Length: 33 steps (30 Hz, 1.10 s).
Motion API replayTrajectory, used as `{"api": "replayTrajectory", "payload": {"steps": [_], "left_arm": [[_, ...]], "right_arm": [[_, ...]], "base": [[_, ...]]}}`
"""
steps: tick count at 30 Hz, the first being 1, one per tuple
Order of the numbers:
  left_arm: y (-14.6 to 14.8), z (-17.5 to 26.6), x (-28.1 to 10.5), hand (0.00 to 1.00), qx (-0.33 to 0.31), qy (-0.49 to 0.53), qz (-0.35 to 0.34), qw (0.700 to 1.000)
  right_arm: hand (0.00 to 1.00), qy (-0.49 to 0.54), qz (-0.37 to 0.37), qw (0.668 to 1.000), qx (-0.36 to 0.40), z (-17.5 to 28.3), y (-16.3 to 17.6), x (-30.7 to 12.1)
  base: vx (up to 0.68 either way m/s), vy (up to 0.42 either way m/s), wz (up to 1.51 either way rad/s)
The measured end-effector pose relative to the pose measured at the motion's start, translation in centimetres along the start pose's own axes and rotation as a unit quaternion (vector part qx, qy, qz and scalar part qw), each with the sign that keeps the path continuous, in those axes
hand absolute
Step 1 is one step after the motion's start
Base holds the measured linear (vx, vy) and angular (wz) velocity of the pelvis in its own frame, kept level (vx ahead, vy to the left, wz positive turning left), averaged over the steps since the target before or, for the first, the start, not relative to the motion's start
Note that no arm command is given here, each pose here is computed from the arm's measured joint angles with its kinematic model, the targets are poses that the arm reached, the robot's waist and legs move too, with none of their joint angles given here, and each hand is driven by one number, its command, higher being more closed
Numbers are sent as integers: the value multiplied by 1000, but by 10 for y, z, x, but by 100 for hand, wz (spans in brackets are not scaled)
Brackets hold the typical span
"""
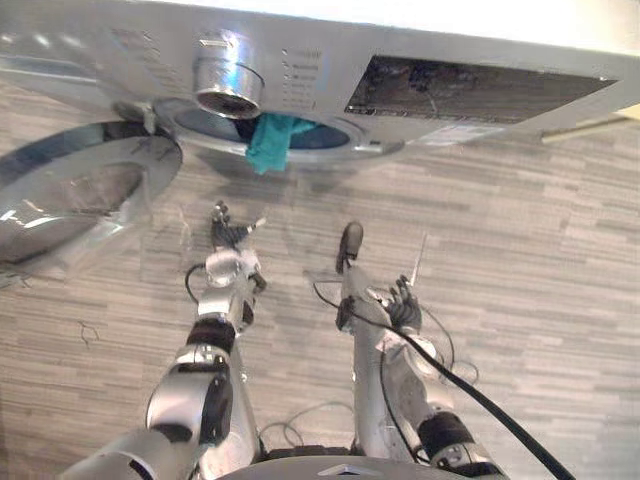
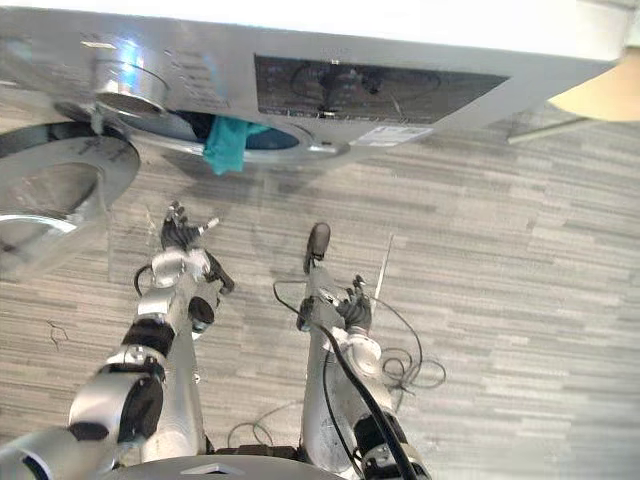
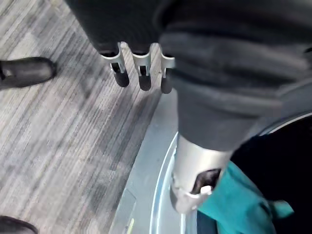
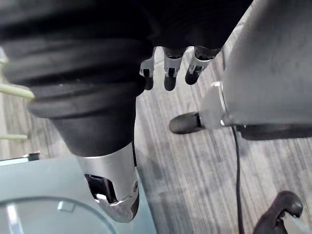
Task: Pick up the laundry basket with both hands and put the clothes into the washing machine.
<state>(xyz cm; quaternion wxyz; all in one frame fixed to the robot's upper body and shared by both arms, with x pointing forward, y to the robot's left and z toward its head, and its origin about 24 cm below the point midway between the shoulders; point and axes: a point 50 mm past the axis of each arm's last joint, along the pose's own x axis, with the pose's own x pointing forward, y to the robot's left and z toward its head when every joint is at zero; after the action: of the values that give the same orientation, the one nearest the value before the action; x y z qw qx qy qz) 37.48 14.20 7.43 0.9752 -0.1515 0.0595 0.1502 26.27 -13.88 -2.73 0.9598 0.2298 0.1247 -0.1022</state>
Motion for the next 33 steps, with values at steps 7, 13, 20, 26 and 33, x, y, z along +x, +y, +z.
{"api": "replayTrajectory", "payload": {"steps": [7,13,20,26,33], "left_arm": [[-31,85,21,0,-187,-36,-38,981],[-45,126,21,0,-228,-72,-72,968],[-49,157,19,0,-250,-91,-90,960],[-51,163,18,0,-240,-92,-87,962],[-59,160,15,0,-187,-89,-96,974]], "right_arm": [[0,-2,146,983,111,-1,71,-22],[0,5,168,983,77,-5,74,-25],[0,-10,196,979,55,2,77,-27],[0,-17,207,977,48,6,73,-28],[0,-54,159,986,20,25,23,-30]], "base": [[1,-62,-5],[9,-29,13],[-5,-24,8],[-15,-28,-4],[-16,-33,-5]]}}
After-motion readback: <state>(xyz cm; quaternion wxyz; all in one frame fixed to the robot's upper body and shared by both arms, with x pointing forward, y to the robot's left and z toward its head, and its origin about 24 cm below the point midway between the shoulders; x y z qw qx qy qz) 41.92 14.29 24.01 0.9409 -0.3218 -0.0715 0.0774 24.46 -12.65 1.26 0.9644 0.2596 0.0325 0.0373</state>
